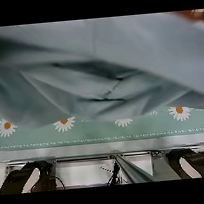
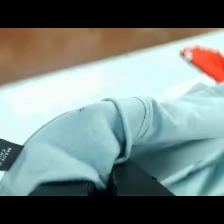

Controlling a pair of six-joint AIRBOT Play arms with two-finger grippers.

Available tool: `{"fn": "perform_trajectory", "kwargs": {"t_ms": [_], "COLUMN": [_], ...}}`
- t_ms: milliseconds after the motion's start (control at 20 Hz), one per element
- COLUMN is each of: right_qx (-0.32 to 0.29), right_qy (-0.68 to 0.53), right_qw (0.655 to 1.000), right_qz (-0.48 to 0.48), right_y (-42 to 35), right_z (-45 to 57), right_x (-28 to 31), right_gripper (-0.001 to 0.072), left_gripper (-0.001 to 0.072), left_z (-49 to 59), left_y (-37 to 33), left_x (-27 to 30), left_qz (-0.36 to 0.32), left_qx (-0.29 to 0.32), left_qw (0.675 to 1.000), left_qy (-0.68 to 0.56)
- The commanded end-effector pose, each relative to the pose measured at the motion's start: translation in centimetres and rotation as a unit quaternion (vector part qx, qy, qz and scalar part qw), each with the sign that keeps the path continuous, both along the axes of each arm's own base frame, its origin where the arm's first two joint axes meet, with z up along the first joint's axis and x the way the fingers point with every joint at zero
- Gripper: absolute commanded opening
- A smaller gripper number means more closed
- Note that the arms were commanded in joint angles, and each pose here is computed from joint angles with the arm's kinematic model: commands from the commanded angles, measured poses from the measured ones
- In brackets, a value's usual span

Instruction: Fold the shirts.

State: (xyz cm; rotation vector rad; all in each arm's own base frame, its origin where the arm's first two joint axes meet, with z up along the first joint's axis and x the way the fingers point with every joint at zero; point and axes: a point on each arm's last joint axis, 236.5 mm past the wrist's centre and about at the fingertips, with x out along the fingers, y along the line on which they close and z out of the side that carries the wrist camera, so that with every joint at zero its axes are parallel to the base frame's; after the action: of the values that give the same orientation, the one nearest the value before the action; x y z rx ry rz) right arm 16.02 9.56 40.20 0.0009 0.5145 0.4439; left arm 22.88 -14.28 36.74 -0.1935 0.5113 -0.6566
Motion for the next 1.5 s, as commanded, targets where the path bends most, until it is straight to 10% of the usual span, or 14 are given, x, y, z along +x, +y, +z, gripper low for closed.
{"fn": "perform_trajectory", "kwargs": {"t_ms": [0,350,600,850,900,950,1000,1050,1250,1450], "right_qx": [-0.032,-0.039,-0.062,0.021,0.045,0.07,0.092,0.105,0.026,0.102], "right_qy": [0.109,0.252,0.294,0.37,0.384,0.394,0.403,0.409,0.471,0.462], "right_qw": [0.993,0.964,0.945,0.911,0.902,0.894,0.886,0.881,0.861,0.842], "right_qz": [-0.03,-0.073,-0.13,-0.182,-0.191,-0.201,-0.21,-0.216,-0.187,-0.259], "right_y": [-1.7,-2.5,-4.8,-7.2,-7.8,-8.5,-9.1,-9.8,-15.0,-17.8], "right_z": [-5.8,-22.4,-30.6,-36.9,-37.8,-38.5,-38.9,-39.0,-40.2,-42.5], "right_x": [0.5,8.9,18.2,24.4,24.8,25.1,25.2,25.1,19.4,15.8], "right_gripper": [0.0023,0.0023,0.0023,0.0024,0.0024,0.0027,0.0213,0.0581,0.0621,0.062], "left_gripper": [0.0041,0.0041,0.0041,0.005,0.0149,0.043,0.0692,0.0704,0.0704,0.0703], "left_z": [-10.1,-27.3,-31.8,-34.7,-35.1,-35.4,-35.6,-35.9,-38.7,-42.2], "left_y": [-0.8,-5.3,-4.9,-3.9,-3.8,-3.9,-3.7,-2.4,7.3,9.2], "left_x": [-1.3,0.6,11.7,18.0,18.4,18.5,18.2,17.7,12.7,5.7], "left_qz": [-0.034,-0.047,0.066,0.109,0.113,0.107,0.095,0.082,0.098,0.103], "left_qx": [0.01,-0.015,-0.038,-0.048,-0.052,-0.049,-0.038,-0.007,0.081,-0.02], "left_qw": [0.989,0.955,0.965,0.948,0.943,0.94,0.939,0.939,0.888,0.827], "left_qy": [0.143,0.293,0.252,0.296,0.309,0.319,0.329,0.333,0.443,0.553]}}
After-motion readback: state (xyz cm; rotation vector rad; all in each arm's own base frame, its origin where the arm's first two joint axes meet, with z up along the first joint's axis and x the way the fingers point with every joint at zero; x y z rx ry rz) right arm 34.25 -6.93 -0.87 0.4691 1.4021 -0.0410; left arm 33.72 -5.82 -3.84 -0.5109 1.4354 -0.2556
